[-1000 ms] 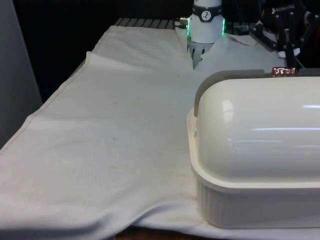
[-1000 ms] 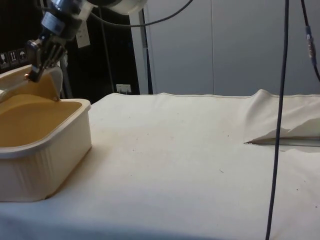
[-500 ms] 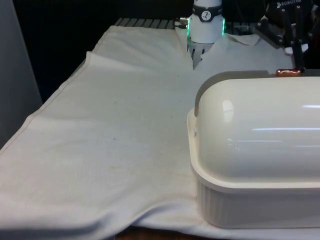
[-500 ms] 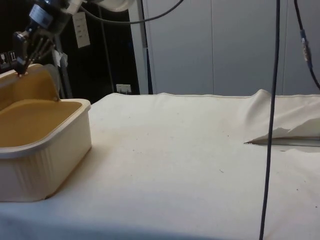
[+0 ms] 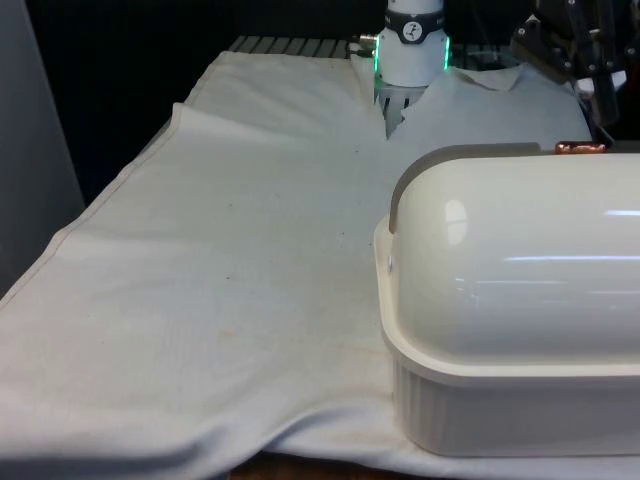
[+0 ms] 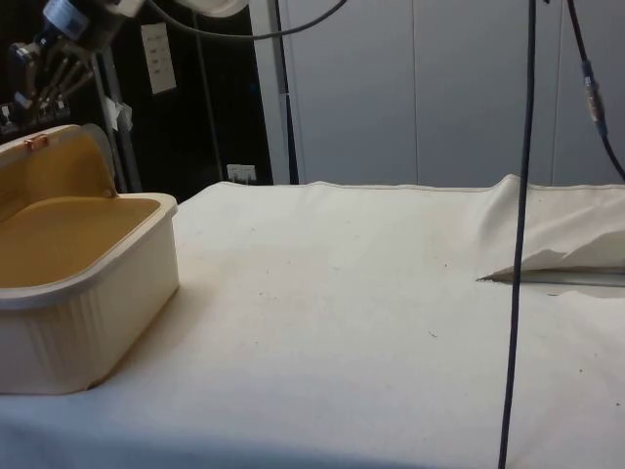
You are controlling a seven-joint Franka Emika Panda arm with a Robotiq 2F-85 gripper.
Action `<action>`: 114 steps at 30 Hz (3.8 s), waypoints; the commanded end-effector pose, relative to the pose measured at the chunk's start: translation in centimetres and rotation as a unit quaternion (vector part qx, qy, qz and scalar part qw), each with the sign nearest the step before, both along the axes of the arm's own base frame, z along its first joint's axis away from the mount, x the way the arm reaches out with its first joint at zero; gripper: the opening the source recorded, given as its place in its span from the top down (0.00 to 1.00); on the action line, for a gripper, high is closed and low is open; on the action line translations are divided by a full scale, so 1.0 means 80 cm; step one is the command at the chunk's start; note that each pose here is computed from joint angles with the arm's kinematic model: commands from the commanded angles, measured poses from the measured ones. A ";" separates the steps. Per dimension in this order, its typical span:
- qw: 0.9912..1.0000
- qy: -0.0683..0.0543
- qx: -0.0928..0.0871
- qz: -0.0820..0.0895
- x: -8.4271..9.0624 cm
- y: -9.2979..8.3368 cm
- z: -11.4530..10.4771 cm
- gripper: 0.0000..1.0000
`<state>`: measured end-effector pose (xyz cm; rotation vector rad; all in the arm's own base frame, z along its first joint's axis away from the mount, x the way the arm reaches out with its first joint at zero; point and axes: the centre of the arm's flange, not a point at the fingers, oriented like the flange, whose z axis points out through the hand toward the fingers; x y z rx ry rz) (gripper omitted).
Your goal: Open the lid, then close it.
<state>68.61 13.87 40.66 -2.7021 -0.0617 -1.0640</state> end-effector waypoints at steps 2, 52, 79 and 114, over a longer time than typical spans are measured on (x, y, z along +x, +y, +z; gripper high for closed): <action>1.000 -0.008 0.004 0.002 0.000 0.004 0.002 1.00; 0.994 0.045 -0.058 0.078 0.006 -0.011 0.039 1.00; 0.987 0.087 -0.086 0.100 0.060 -0.027 0.034 1.00; 0.984 0.122 -0.071 0.107 0.067 0.006 0.009 1.00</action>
